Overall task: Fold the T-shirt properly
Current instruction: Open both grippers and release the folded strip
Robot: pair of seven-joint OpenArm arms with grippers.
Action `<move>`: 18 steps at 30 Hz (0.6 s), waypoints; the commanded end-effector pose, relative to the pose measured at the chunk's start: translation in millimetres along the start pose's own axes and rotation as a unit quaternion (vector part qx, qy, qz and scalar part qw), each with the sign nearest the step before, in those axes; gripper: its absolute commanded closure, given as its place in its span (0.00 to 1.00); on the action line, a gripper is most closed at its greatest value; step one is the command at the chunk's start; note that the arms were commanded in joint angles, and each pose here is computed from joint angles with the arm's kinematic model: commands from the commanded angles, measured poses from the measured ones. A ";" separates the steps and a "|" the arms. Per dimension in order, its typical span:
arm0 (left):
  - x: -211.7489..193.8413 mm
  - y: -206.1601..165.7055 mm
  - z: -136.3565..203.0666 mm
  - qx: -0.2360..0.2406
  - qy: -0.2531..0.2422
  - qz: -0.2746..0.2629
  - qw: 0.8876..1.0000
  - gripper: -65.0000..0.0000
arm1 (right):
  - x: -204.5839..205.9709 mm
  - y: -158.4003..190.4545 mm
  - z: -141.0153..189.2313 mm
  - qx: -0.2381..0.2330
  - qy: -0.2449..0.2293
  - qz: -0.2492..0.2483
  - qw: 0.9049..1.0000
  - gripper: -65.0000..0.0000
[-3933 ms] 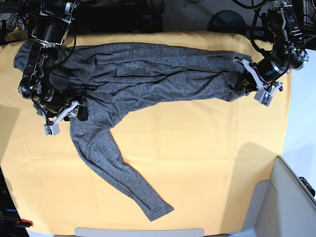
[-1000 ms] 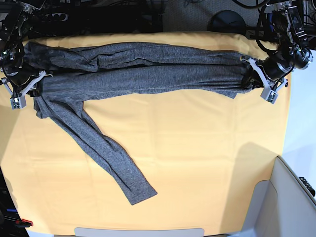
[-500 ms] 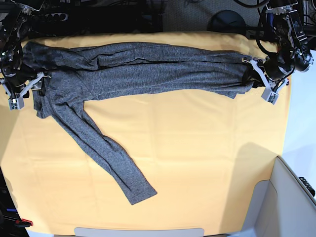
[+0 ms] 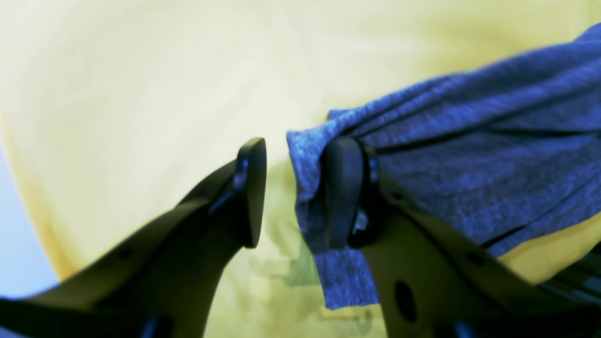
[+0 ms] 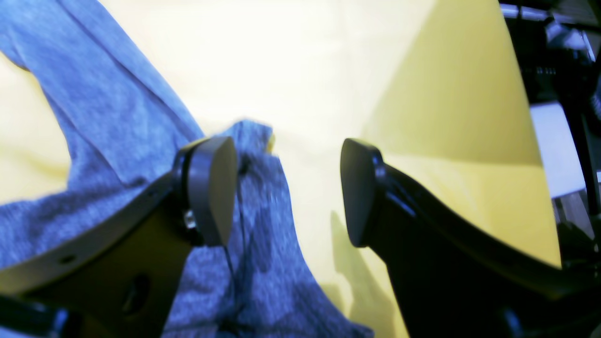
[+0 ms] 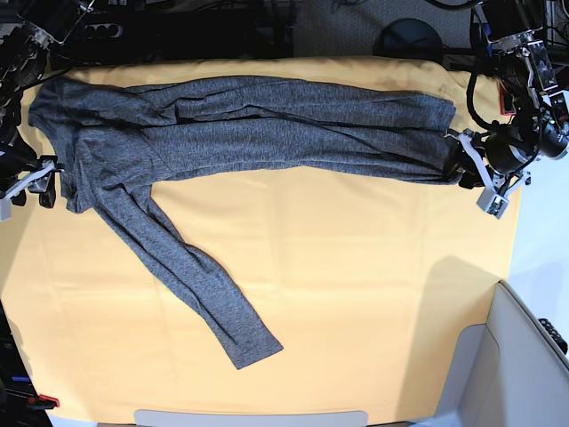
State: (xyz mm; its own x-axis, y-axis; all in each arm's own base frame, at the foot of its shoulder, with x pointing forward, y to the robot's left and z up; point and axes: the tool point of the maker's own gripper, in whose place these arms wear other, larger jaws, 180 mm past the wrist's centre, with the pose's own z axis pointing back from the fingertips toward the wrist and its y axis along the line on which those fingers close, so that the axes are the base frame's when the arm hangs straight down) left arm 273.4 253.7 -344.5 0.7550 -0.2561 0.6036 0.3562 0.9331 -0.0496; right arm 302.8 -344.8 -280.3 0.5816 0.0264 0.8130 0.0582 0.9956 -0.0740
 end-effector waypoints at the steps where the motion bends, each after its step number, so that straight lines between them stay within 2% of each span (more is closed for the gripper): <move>1: 11.0 6.8 6.6 0.011 -0.011 -0.012 1.000 0.68 | 24.4 -6.2 4.3 -0.007 -0.035 0.006 0.999 0.46; 6: 10.4 11.7 9.5 0.016 0.000 -0.019 1.000 0.68 | 39.6 0.1 0.2 -0.001 -0.055 -0.003 0.998 0.46; 9: 12.5 13.3 9.9 0.018 0.000 -0.021 1.000 0.64 | 44.7 3.2 -1.6 0.003 -0.064 -0.010 0.998 0.46; 12: 11.1 16.1 11.9 0.021 0.005 -0.025 0.999 0.59 | 44.3 4.7 -6.8 0.008 -0.063 -0.020 0.998 0.46; 18: 10.1 6.9 5.8 0.006 0.025 -0.055 0.998 0.56 | 36.5 7.2 -21.5 0.021 -0.052 -0.050 0.997 0.46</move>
State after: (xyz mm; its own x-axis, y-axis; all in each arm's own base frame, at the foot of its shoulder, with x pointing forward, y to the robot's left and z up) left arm 272.8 255.8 -345.6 0.7619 -0.3599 0.5385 0.4267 0.9044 0.0007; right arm 333.6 -332.0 -287.2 0.5457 -0.0922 0.8329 0.0831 0.9950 0.0557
